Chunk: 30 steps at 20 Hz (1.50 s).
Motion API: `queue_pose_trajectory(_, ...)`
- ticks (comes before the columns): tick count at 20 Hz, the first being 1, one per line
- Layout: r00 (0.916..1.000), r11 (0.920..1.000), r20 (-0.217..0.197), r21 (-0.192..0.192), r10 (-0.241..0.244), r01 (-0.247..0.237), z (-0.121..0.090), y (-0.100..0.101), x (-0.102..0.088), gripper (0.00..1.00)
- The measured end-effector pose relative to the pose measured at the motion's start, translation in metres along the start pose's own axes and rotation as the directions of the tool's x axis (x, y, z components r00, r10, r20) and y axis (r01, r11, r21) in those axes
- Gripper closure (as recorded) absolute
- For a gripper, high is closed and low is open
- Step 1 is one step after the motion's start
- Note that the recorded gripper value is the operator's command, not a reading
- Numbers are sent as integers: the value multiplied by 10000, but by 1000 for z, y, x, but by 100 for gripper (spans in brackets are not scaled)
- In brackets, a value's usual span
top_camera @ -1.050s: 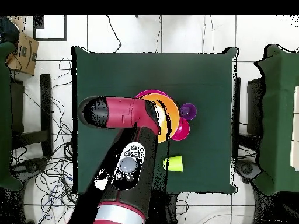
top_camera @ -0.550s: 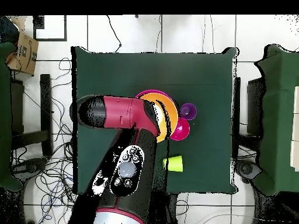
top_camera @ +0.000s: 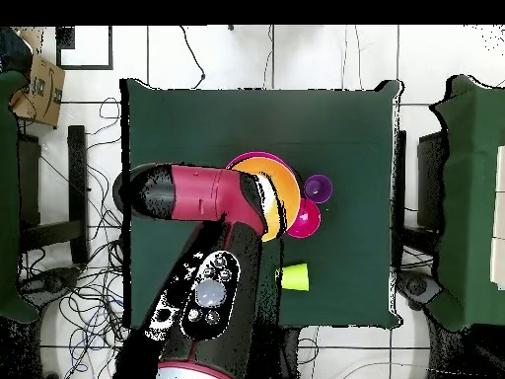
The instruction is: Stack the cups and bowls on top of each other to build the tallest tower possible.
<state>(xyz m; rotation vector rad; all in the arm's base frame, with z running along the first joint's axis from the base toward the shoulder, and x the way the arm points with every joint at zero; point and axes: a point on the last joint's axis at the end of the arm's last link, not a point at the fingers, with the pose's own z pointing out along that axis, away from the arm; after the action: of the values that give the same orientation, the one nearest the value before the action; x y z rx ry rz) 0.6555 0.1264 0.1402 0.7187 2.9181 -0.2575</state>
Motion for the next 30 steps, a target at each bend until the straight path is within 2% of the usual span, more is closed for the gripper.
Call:
queue_pose_trajectory(6, 10000, 10000, -30, -12, -41, 41, -23, 0, 8, 0)
queue_pose_trajectory(14, 9998, 9999, -166, -5, 109, -109, -76, -12, 18, 0)
queue_pose_trajectory(15, 9997, 9999, -180, -7, 153, -153, -88, -15, 19, 0)
queue_pose_trajectory(20, 9996, 9998, -229, -45, 185, -186, -113, -17, 22, 0)
queue_pose_trajectory(25, 9994, 9998, -310, -104, 151, -154, -126, -15, 26, 0)
queue_pose_trajectory(30, 9993, 9998, -335, -130, 153, -157, -126, -12, 28, 0)
